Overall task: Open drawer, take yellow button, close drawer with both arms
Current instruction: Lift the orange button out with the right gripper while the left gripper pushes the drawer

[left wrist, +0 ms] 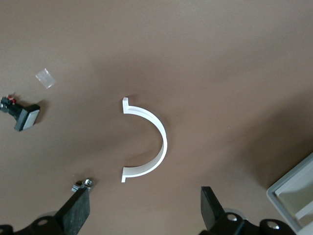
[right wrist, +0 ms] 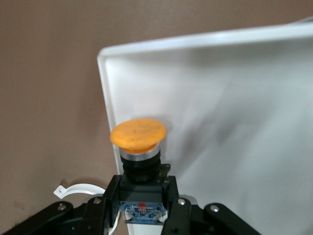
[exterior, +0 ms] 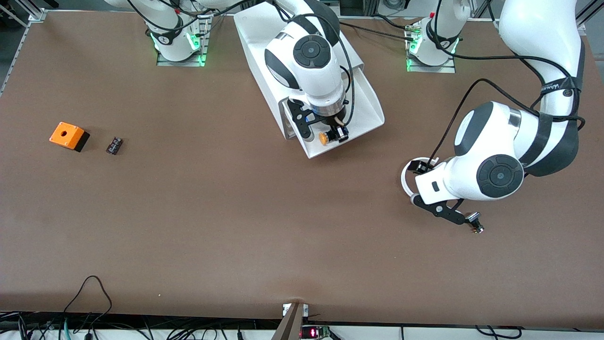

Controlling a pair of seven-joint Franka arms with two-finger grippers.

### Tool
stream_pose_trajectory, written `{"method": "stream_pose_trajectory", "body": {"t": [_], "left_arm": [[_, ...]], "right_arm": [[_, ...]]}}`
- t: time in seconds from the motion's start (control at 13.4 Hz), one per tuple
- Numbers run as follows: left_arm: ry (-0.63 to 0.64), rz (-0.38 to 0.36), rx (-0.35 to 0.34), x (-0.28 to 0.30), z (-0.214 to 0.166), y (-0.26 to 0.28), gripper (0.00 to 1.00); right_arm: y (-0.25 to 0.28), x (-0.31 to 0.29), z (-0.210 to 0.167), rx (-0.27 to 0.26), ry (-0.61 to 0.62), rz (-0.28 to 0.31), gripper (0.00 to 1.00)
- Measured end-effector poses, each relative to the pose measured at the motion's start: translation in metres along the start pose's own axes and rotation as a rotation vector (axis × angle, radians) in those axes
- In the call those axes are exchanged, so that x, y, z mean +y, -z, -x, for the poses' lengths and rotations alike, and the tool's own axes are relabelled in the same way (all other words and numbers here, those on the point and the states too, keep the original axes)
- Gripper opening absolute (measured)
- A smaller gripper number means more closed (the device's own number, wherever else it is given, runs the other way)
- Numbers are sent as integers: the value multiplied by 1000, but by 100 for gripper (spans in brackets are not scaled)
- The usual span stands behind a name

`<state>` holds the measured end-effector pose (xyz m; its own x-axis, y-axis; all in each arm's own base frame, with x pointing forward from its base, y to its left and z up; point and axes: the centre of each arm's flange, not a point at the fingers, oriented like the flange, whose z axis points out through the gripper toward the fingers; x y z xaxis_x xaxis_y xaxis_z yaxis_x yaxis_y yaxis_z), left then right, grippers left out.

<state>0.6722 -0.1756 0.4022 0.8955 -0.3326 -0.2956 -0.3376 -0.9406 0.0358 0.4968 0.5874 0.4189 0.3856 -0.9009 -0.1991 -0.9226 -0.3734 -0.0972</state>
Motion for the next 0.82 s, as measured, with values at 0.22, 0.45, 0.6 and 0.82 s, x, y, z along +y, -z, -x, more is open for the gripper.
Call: {"method": "stream_pose_trajectory", "body": {"t": [0.22, 0.45, 0.6, 0.82], "left_arm": [[213, 26, -19, 4, -1, -8, 100], [396, 110, -42, 17, -5, -17, 100], [486, 160, 11, 37, -13, -24, 100], [554, 174, 103, 100, -10, -44, 100]], "right_arm": [[47, -18, -31, -10, 41, 2, 41], [89, -32, -83, -20, 173, 19, 41], [110, -38, -129, -13, 307, 47, 41], [130, -44, -209, -14, 543, 110, 41]]}}
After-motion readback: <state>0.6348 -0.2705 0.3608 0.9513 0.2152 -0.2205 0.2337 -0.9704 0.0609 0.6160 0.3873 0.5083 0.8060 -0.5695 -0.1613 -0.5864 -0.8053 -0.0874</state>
